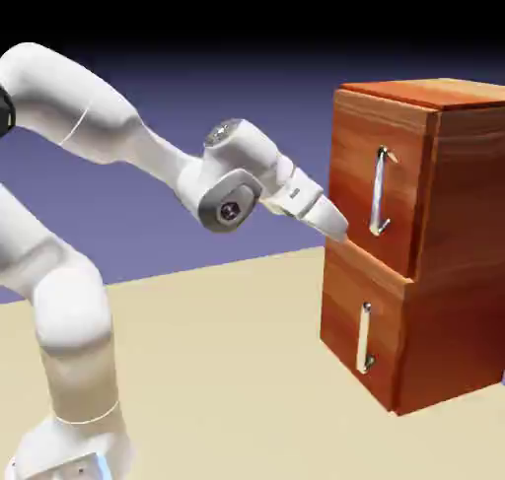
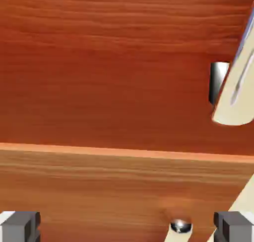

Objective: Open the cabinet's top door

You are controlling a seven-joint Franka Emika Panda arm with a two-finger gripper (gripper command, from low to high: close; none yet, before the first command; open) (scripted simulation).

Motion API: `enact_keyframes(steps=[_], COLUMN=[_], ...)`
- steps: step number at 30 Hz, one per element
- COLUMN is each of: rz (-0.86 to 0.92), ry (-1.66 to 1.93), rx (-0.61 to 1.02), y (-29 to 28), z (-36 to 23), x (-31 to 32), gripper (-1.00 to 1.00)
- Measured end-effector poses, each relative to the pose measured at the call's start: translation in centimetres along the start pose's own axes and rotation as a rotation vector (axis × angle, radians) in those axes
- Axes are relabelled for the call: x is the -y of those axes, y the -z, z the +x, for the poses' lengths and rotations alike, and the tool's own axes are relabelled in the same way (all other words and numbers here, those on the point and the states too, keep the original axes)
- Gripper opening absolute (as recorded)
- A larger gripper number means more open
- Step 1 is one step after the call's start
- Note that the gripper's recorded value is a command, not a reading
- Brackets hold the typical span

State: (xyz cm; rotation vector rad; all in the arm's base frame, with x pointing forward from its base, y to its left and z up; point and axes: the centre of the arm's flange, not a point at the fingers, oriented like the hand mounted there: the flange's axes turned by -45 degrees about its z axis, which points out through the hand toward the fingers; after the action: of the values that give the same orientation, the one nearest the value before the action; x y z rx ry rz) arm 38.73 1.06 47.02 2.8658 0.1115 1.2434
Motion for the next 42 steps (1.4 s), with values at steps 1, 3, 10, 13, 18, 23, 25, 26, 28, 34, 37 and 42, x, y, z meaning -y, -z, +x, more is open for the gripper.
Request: enact_keyframes(steps=[1, 3, 10, 13, 18, 23, 25, 26, 28, 34, 37, 42], rz=[0.001, 0.002, 0.0, -0.004, -0.013, -0.024, -0.028, -0.03, -0.034, -0.044, -0.047, -0.048], ry=[0.007, 0.019, 0.056, 0.068, 0.082, 0.089, 0.09, 0.09, 0.089, 0.081, 0.073, 0.057], rx=[-0.008, -0.025, -0.086, -0.115, -0.166, -0.221, -0.245, -0.256, -0.281, -0.358, -0.398, -0.467], y=[0.4, 1.1, 3.4, 4.3, 5.7, 6.7, 7.0, 7.1, 7.3, 7.6, 7.5, 6.9], z=[0.3, 0.7, 1.9, 2.2, 2.4, 2.5, 2.4, 2.4, 2.3, 1.9, 1.7, 1.3], x=[0.2, 0.5, 1.3, 1.4, 1.4, 1.0, 0.7, 0.6, 0.3, -0.9, -1.5, -2.8], gripper=[0.0, 0.0, 0.0, 0.0, 0.0, 0.0, 0.0, 0.0, 0.0, 0.0, 0.0, 0.0])
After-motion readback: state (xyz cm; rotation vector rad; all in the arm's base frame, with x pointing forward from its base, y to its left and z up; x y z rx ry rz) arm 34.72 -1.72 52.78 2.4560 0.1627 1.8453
